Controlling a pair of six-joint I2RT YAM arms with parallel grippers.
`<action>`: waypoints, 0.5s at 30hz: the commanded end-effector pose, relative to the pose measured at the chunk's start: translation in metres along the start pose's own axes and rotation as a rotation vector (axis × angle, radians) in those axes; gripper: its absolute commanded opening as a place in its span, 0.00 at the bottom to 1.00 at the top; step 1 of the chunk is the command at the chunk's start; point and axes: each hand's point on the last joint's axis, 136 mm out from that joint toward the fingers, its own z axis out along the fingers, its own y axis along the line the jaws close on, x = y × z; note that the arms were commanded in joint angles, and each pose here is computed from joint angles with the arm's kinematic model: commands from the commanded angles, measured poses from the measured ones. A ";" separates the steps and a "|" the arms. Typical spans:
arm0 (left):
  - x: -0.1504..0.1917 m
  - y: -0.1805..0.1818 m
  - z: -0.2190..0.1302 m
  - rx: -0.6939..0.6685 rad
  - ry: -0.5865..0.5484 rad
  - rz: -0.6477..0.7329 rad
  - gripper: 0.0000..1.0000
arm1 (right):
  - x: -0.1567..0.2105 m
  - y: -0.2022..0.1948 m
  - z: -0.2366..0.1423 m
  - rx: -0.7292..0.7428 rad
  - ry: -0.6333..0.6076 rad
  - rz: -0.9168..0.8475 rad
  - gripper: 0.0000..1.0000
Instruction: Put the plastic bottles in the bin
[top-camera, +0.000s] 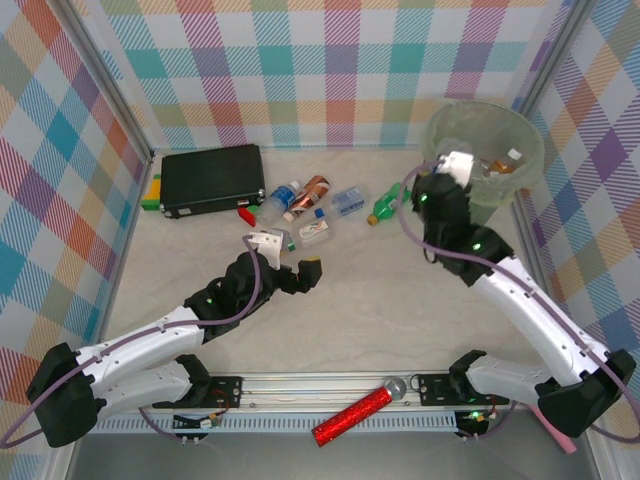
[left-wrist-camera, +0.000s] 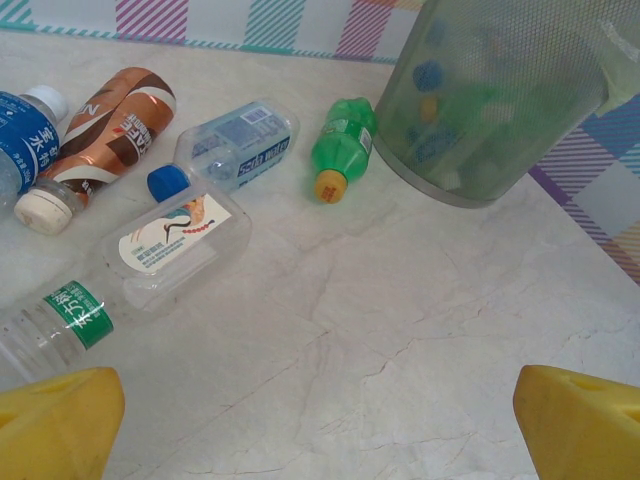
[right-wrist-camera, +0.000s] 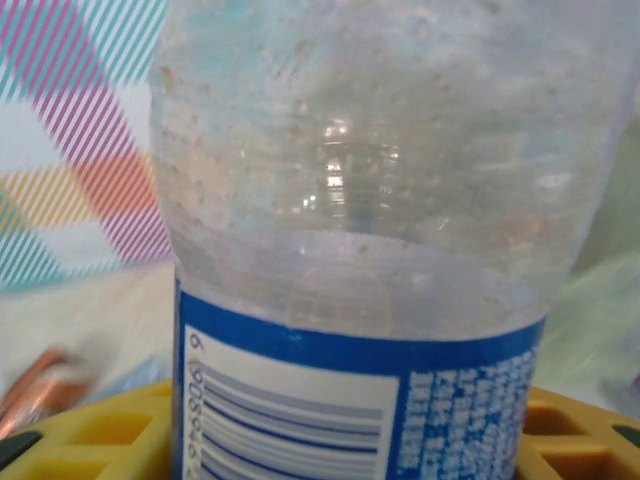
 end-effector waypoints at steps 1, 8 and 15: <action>-0.003 -0.001 0.000 0.016 -0.018 -0.017 1.00 | -0.053 -0.021 0.007 0.025 -0.062 -0.074 0.55; -0.004 -0.001 -0.001 0.017 -0.020 -0.017 1.00 | -0.082 -0.053 0.065 0.076 0.054 -0.071 0.57; -0.005 0.002 -0.003 -0.001 -0.026 -0.005 1.00 | -0.073 -0.065 0.124 0.108 0.191 -0.081 0.59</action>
